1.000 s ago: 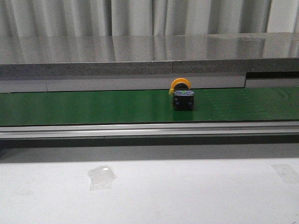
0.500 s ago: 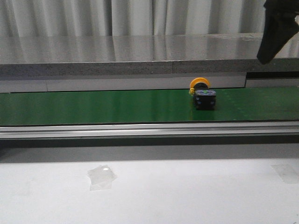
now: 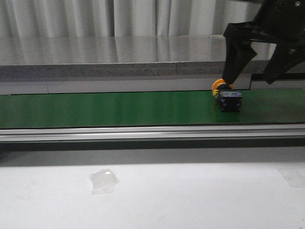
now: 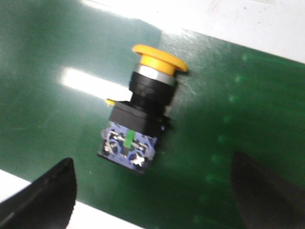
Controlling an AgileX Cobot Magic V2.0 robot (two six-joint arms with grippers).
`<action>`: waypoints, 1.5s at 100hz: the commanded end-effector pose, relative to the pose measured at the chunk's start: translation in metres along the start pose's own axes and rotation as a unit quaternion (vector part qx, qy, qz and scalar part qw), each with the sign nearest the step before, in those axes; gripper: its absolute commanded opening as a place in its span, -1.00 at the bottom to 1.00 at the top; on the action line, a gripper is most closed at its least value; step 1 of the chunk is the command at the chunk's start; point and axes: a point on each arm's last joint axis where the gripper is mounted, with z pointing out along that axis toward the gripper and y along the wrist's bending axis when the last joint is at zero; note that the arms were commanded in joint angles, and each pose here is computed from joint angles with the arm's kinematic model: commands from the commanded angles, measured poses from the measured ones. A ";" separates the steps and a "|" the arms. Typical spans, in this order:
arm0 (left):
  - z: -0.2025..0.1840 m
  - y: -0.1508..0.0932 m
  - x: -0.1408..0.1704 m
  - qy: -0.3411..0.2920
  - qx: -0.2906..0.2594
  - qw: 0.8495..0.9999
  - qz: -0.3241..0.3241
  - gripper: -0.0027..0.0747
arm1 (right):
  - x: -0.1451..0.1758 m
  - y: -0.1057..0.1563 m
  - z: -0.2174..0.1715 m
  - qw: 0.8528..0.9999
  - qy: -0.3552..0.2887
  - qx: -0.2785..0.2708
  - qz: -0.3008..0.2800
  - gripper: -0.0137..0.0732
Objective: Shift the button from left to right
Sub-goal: 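Lower the right gripper onto the button at the belt's far end, then grasp the button with the right gripper and lift it off the belt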
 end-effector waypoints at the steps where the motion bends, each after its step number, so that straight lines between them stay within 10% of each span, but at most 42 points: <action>1: -0.001 0.003 -0.015 -0.047 -0.015 0.999 -0.007 -0.98 | -0.017 0.004 -0.017 0.998 -0.059 0.007 -0.017 0.80; 37: -0.001 0.003 -0.015 -0.047 -0.015 0.999 -0.007 -0.98 | -0.014 -0.007 0.021 0.999 -0.008 0.034 -0.037 0.75; 68: -0.001 0.003 -0.015 -0.046 -0.014 0.999 -0.007 -0.98 | -0.012 -0.006 0.021 0.999 0.023 0.029 -0.033 -0.36; 101: -0.001 0.003 -0.015 -0.046 -0.014 0.999 -0.007 -0.98 | -0.028 -0.041 -0.025 0.998 0.014 0.063 -0.008 -0.35; 150: -0.001 0.003 -0.015 -0.046 -0.014 0.999 -0.007 -0.98 | 0.009 -0.172 -0.078 0.976 -0.022 0.165 0.142 -0.35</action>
